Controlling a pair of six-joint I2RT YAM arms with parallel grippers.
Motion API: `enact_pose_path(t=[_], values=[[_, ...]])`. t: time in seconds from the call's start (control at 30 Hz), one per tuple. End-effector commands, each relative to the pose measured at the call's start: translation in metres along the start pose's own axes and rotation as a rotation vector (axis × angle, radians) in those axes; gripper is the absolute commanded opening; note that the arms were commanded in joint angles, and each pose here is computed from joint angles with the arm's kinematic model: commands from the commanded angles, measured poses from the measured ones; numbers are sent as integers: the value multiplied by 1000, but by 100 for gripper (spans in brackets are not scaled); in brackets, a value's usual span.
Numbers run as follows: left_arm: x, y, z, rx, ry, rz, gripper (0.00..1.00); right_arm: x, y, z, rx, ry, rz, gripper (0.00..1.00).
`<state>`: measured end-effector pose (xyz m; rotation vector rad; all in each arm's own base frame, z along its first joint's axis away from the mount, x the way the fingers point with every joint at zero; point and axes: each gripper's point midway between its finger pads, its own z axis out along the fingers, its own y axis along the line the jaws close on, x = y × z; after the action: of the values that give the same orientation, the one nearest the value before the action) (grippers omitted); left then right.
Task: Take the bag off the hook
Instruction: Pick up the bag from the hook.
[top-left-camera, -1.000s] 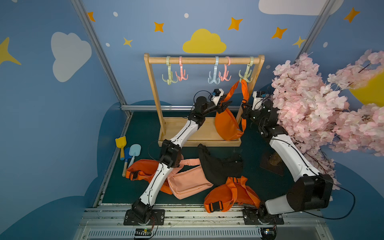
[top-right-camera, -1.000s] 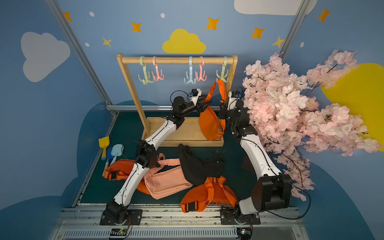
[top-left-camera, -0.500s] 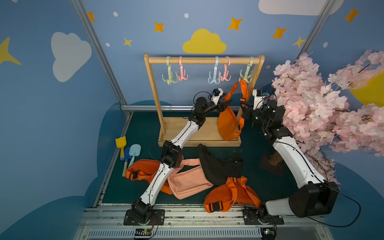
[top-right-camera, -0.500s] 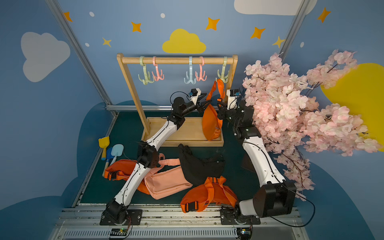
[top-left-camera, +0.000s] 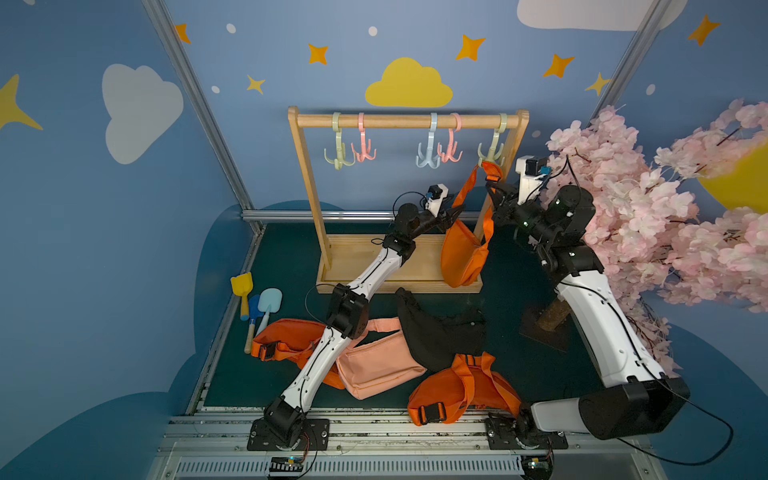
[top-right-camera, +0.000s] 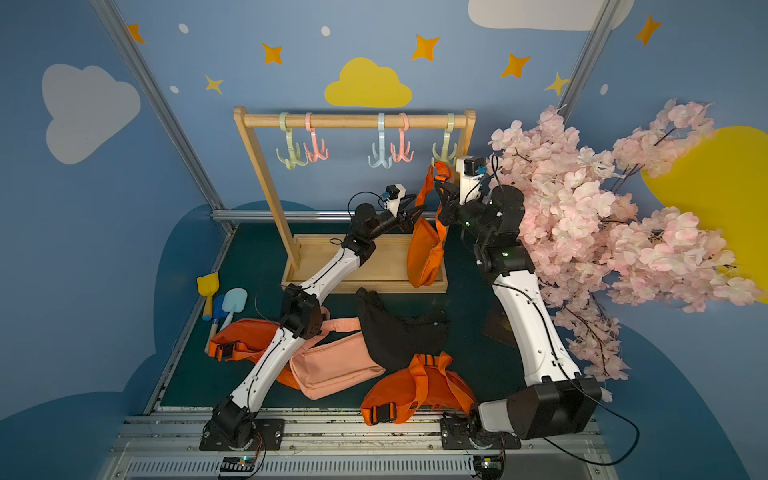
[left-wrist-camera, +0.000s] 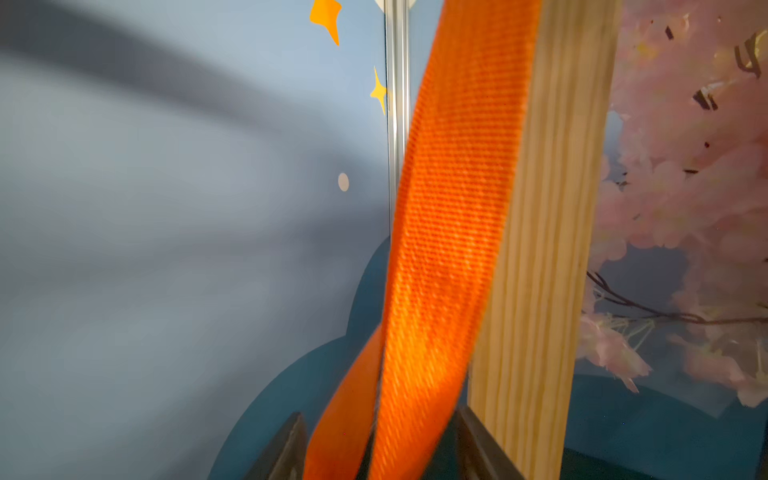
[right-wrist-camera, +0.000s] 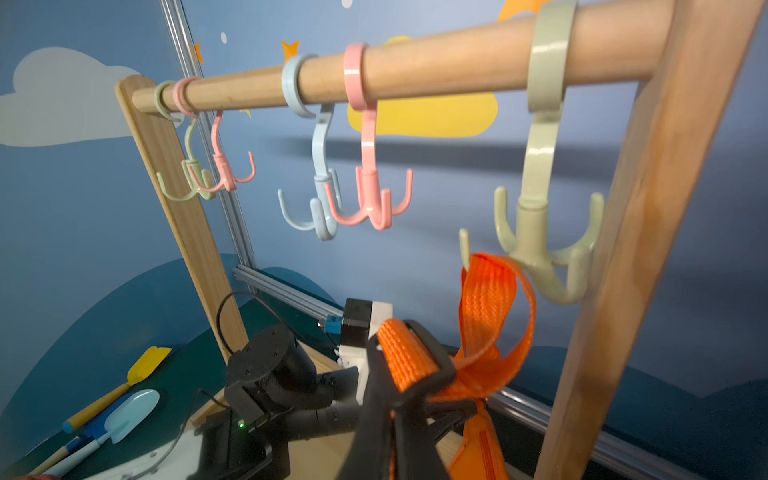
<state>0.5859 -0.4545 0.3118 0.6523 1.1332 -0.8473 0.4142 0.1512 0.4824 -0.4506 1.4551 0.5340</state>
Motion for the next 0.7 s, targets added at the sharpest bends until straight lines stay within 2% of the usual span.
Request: enact_pose_path(t=[0.0,0.1,0.17,0.3,0.37,0.53,0.67], values=[[-1,10,-1,-66,-78,-26,52,-19,6,1,-31,-39,-34,0],[7,-3,2,-35,-60,-15,45,-29,11,1,-57,-53,-29,0],[9,-10,4,-21,-45,-7,36,-34,14,2,-70,-61,-29,0],[4,-11,4,-4,-46,-10,18,-41,14,4,-67,-72,-35,0],[-4,-9,5,-10,-51,-8,13,-46,13,4,-60,-78,-45,0],[-30,-4,3,-11,-52,-46,4,-58,5,6,-15,-90,-71,0],[-47,-11,3,23,-35,-87,4,-62,0,13,0,-75,-71,0]])
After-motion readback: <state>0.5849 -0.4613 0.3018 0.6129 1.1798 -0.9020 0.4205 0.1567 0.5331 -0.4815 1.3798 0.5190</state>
